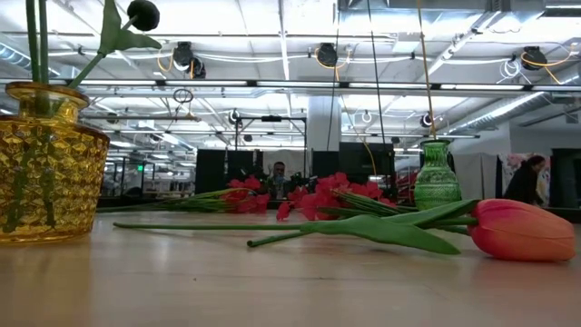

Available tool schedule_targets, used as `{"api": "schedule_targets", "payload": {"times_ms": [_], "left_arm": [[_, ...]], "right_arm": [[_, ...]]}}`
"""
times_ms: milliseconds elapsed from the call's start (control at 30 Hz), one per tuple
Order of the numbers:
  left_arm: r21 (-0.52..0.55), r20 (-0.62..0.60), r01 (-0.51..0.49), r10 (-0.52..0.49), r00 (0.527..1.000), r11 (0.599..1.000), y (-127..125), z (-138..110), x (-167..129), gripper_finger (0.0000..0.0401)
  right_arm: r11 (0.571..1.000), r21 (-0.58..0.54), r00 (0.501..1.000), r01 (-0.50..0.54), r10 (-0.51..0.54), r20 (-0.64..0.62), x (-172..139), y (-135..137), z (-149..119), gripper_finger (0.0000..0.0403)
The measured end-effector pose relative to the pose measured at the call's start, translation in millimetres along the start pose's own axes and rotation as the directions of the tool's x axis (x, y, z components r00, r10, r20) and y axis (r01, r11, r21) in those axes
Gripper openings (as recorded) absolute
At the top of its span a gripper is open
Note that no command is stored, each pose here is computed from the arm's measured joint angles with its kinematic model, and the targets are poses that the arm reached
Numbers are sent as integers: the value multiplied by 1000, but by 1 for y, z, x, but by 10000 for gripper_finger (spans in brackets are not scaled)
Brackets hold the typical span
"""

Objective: Sort flowers into vase by color

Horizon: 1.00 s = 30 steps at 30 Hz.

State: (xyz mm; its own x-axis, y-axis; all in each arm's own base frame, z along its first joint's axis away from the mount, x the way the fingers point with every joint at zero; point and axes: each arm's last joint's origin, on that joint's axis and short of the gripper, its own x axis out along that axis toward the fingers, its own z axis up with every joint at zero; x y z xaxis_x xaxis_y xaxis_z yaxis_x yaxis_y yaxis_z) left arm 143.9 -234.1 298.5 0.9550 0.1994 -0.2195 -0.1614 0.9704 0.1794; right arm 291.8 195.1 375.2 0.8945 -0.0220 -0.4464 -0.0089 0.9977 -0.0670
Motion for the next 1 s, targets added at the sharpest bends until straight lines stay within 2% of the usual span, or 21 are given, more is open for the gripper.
{"api": "schedule_targets", "payload": {"times_ms": [267, 367, 500, 733, 833, 1000], "left_arm": [[-27, -49, 36, -37, 998, 999, 2, -1, 7, 136], [-27, -79, 90, -92, 993, 996, 1, -2, 4, 158], [-51, -117, 161, -166, 979, 986, 4, 0, 1, 177], [-60, -192, 120, -130, 973, 991, 25, -5, -4, 205], [-79, -230, 178, -192, 954, 981, 29, -3, -8, 208], [-137, -298, 326, -353, 887, 935, 32, 0, -21, 208]], "right_arm": [[1000, 7, 1000, 0, 0, -1, 0, 0, 0, 254], [1000, 8, 1000, 0, 0, -1, 0, 0, 0, 254], [1000, 9, 1000, 0, 0, -1, 0, 0, 0, 254], [1000, 18, 1000, 0, 0, -1, 0, 0, 0, 254], [1000, 18, 1000, 0, 0, -1, 0, 0, 0, 254], [1000, 17, 1000, 0, 0, -2, 0, 0, -1, 254]]}}
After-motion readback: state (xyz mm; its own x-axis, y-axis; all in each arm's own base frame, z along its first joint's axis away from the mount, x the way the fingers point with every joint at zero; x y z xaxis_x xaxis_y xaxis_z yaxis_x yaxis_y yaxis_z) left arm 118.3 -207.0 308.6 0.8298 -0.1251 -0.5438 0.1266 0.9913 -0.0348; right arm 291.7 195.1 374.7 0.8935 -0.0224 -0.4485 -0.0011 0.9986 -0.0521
